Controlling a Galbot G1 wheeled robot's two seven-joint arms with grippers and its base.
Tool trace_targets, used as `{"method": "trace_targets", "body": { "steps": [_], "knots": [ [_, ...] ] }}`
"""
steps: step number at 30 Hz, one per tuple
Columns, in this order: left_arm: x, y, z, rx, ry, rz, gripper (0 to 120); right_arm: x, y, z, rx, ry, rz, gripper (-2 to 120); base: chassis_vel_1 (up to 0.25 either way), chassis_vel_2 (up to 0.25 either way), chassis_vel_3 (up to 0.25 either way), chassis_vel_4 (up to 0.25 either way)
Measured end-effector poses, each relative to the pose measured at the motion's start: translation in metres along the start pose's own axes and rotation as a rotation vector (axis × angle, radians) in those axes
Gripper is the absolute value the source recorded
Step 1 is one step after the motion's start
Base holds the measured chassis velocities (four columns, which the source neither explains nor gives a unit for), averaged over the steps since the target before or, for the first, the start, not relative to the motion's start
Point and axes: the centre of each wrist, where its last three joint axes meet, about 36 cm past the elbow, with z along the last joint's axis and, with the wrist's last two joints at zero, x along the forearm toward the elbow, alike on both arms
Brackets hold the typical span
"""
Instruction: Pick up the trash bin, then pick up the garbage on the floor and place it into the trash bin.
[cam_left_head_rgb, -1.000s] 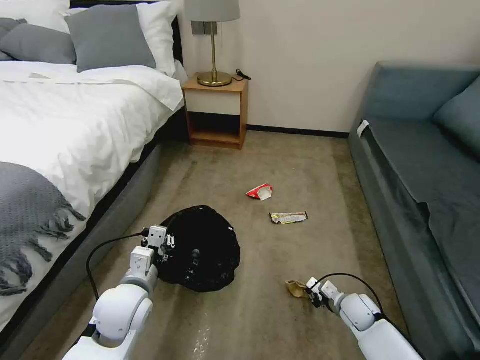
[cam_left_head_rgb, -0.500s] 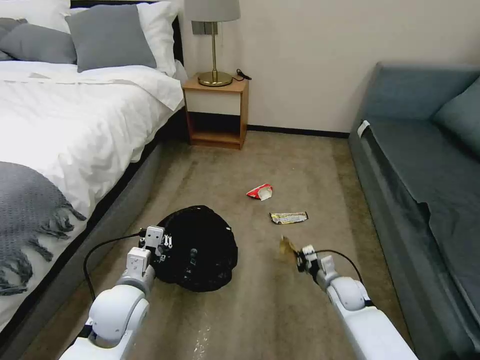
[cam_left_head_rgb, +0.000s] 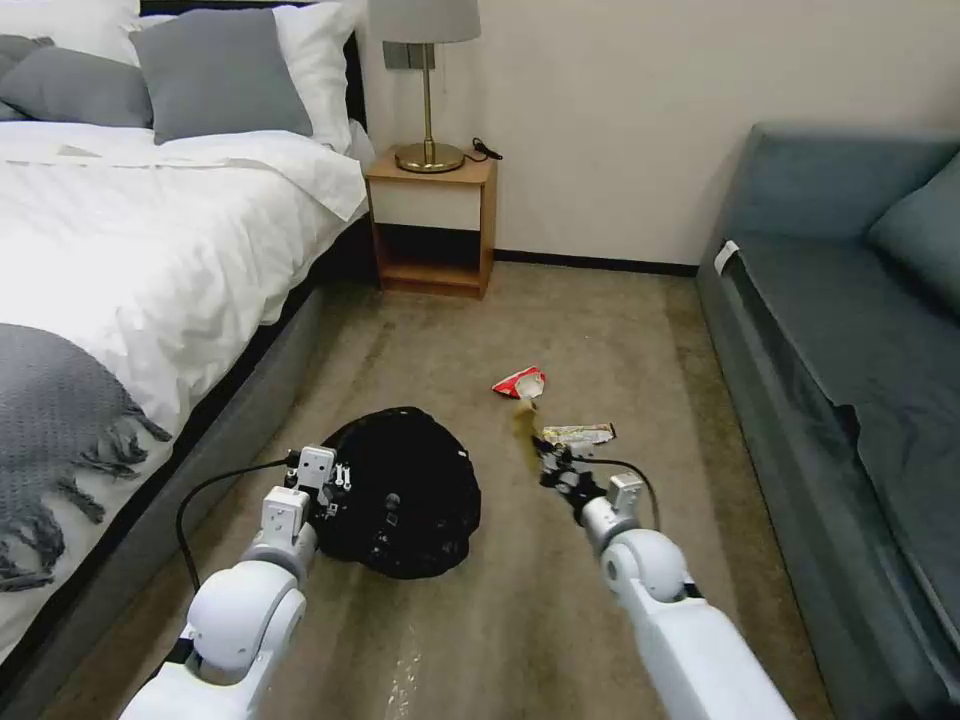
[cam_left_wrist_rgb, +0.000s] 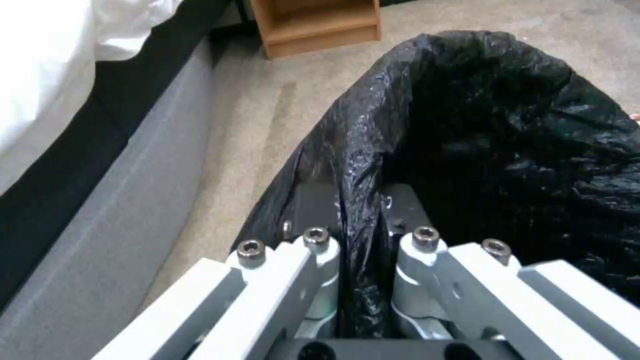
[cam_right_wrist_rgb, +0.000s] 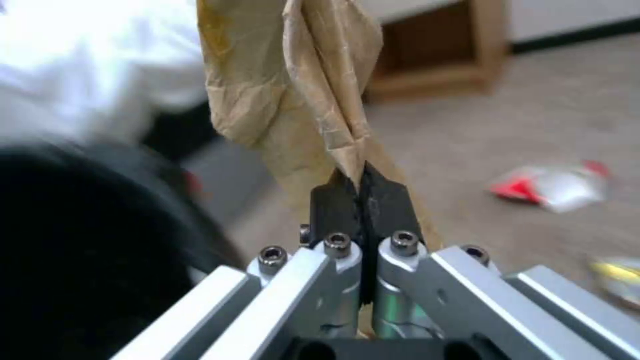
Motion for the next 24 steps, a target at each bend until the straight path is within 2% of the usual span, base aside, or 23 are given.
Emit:
{"method": "trace_targets", "body": {
  "steps": [3, 8, 9, 11, 13, 18, 24],
  "knots": [
    [0.005, 0.001, -0.001, -0.005, -0.001, 0.003, 5, -0.008, 0.025, 0.003, -0.068, -0.079, -0.086, 0, 0.0, 0.0, 0.0, 0.0],
    [0.007, 0.006, 0.0, -0.012, -0.001, -0.006, 5, -0.008, 0.045, -0.006, -0.096, -0.123, -0.165, 0, 0.0, 0.0, 0.0, 0.0],
    [0.008, 0.008, 0.0, -0.014, -0.001, -0.01, 5, -0.004, 0.057, -0.013, -0.109, -0.13, -0.214, 0, 0.0, 0.0, 0.0, 0.0],
    [0.008, 0.009, 0.0, -0.015, -0.001, -0.01, 5, -0.003, 0.06, -0.014, -0.111, -0.129, -0.225, 0, 0.0, 0.0, 0.0, 0.0],
    [0.009, 0.008, -0.002, -0.014, -0.005, -0.009, 5, 0.008, 0.076, -0.017, -0.119, -0.102, -0.29, 0, 0.0, 0.0, 0.0, 0.0],
    [0.011, 0.002, -0.004, -0.004, -0.015, 0.0, 5, 0.021, 0.088, -0.002, -0.098, -0.034, -0.34, 0, 0.0, 0.0, 0.0, 0.0],
    [0.015, -0.002, -0.005, 0.001, -0.016, 0.012, 5, 0.029, 0.087, 0.024, -0.049, 0.042, -0.331, 0, 0.0, 0.0, 0.0, 0.0]
  ]
}}
